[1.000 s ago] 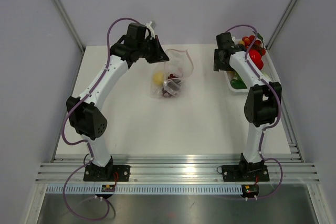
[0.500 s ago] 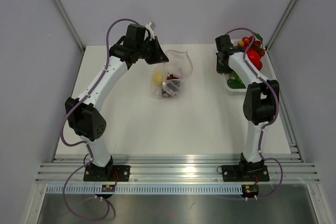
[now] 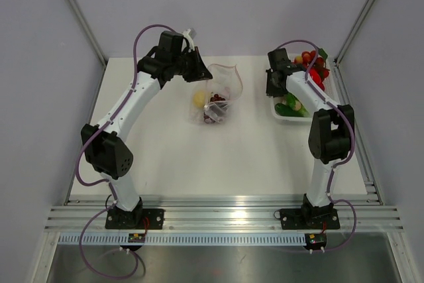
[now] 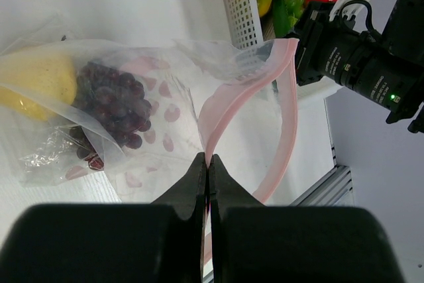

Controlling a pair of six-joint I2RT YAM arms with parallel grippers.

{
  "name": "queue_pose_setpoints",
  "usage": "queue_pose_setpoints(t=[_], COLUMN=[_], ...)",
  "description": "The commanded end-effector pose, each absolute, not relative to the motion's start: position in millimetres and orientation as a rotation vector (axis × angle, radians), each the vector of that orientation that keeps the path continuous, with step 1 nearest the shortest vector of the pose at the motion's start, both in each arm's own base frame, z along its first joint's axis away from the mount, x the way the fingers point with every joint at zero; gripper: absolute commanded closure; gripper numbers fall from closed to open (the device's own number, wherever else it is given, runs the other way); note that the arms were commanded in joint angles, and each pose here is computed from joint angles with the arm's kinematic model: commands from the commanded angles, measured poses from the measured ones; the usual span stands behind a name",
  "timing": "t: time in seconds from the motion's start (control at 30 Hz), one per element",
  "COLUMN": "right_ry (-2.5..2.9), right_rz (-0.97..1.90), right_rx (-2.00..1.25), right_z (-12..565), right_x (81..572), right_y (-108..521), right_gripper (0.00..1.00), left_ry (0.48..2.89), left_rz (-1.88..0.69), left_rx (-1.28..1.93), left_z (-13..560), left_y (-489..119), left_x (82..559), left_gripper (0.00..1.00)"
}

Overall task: Place the food in the zip-top bag and seal the zipper
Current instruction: Move the bin to the center of the board.

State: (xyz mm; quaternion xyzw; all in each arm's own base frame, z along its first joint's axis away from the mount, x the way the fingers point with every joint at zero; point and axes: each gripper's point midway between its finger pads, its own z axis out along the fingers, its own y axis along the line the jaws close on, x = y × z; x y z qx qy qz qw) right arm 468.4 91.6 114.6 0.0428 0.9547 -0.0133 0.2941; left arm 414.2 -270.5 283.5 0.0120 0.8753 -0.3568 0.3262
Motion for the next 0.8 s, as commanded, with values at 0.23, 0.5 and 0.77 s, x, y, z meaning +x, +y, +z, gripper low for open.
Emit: queue_pose_setpoints(t=[0.23, 0.5, 0.77], right_ry=[2.63, 2.55, 2.257], right_rz=[0.221, 0.248, 0.172], right_rx=[0.019, -0.009, 0.071], right_z=[115, 153, 262], right_x=[407, 392, 432], right_y=[173, 183, 158], right_gripper=[1.0, 0.95, 0.37], left_ry=[2.181, 2.187, 2.186], left_rz=[-0.955, -0.958, -0.959], left_rx=[0.053, 0.048, 0.044], left_z=[317, 314, 315], left_y=[-269, -269, -269], left_x=[414, 415, 414], left_gripper=[1.0, 1.0, 1.0])
